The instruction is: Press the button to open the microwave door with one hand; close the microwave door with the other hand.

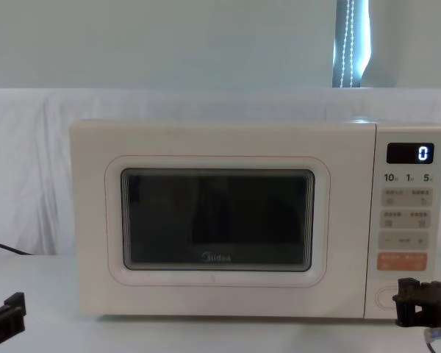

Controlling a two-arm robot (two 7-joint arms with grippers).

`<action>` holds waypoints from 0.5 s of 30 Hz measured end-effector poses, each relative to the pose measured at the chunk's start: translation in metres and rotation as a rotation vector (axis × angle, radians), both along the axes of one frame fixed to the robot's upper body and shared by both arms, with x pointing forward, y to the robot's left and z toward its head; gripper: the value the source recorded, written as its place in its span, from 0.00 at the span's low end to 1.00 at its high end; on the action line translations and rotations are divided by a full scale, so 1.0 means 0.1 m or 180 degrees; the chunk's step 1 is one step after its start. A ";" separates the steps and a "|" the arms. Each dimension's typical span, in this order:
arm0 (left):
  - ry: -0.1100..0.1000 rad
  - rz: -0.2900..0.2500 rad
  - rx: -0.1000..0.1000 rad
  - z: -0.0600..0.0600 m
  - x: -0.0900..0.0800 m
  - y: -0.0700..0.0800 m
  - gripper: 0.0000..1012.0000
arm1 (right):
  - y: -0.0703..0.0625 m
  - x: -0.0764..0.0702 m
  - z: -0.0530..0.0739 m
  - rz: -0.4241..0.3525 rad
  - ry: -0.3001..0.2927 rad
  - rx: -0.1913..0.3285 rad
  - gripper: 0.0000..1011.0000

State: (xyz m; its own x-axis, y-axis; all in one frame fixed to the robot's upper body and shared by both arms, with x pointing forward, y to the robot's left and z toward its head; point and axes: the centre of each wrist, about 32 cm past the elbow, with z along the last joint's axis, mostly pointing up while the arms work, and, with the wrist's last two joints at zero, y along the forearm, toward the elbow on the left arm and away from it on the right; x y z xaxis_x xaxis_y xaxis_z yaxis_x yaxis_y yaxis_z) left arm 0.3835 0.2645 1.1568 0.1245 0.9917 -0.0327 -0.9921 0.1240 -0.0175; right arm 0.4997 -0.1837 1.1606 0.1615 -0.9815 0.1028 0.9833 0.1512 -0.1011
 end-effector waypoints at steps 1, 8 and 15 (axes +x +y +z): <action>0.0000 0.0000 0.0000 0.00 0.00 0.00 0.99 | 0.00 0.02 0.00 -0.0004 0.0017 0.0006 0.00; 0.0000 0.0000 0.0000 0.00 0.00 0.00 0.99 | 0.02 0.14 0.00 -0.0046 0.0142 0.0078 0.00; 0.0000 0.0000 0.0000 0.00 0.00 0.00 0.99 | 0.02 0.27 -0.02 -0.0135 0.0264 0.0216 0.00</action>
